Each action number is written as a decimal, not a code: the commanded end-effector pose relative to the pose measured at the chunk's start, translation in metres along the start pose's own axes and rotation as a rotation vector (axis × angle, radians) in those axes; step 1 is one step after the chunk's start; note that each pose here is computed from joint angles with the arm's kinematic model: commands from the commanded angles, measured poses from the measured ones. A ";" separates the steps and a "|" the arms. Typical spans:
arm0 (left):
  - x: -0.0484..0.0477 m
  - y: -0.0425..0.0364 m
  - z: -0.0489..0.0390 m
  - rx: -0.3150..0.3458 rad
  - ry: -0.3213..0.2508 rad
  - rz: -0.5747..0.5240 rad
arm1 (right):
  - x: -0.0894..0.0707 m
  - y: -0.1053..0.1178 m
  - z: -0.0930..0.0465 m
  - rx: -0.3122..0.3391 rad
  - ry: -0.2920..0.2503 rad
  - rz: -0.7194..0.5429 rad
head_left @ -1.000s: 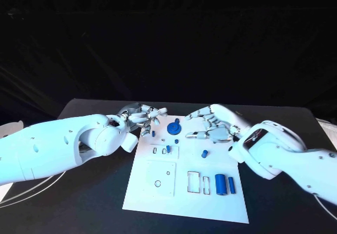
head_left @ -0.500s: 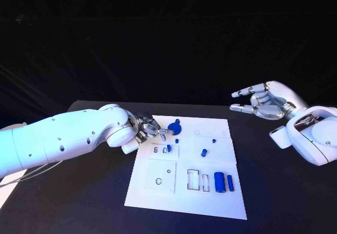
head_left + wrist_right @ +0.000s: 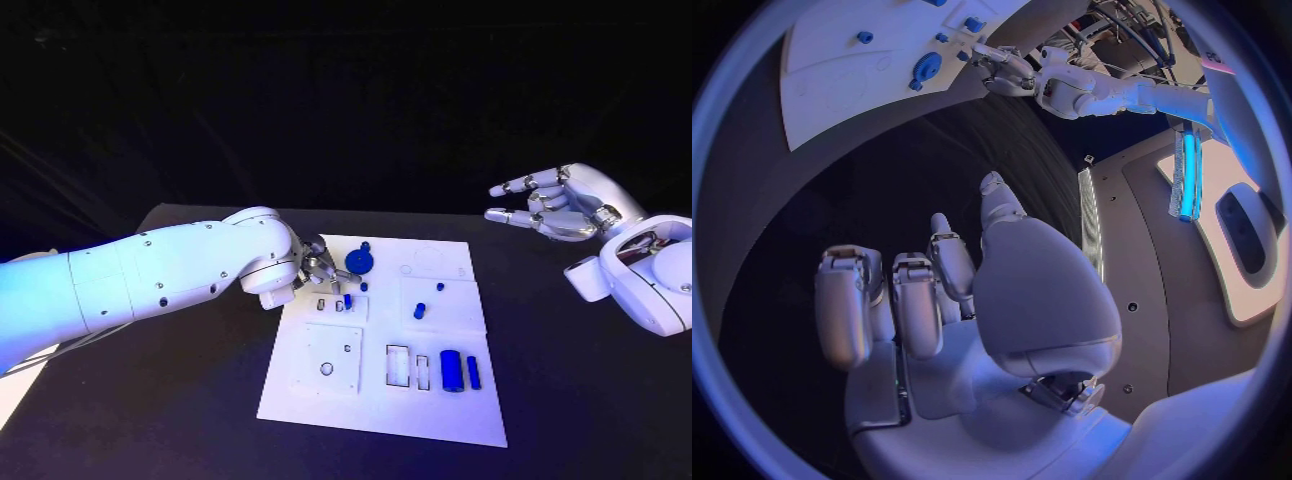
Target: Assemble the parts on the task board
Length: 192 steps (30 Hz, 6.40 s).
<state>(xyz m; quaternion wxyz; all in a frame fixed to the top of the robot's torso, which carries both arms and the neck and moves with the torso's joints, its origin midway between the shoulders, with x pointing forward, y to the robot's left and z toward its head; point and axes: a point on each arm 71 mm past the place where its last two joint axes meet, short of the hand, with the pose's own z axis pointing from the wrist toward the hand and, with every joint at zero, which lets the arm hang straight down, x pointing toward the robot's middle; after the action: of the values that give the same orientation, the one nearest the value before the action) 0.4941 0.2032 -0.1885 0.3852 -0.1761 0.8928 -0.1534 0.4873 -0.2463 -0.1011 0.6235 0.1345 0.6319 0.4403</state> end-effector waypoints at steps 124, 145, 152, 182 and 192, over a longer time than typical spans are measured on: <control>0.0198 -0.0025 0.0030 -0.068 0.008 0.290 | 0.007 -0.013 0.002 0.064 0.056 -0.002; 0.0231 -0.0026 0.0033 -0.070 0.036 0.311 | 0.008 -0.013 0.001 0.062 0.061 0.000; 0.0244 -0.0046 0.0044 -0.068 0.042 0.311 | 0.008 -0.013 0.001 0.061 0.061 0.000; 0.0260 -0.0050 0.0093 -0.078 0.074 0.319 | 0.007 -0.012 -0.002 0.060 0.065 0.000; 0.0242 -0.0033 0.0106 -0.085 0.069 0.314 | 0.007 -0.011 -0.002 0.060 0.067 0.000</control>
<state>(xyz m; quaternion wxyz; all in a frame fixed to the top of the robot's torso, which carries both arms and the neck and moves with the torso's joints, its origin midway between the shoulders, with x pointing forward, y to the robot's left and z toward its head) 0.4903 0.1858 -0.2033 0.3851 -0.0437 0.9179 -0.0846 0.4889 -0.2499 -0.1141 0.6019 0.1437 0.6615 0.4237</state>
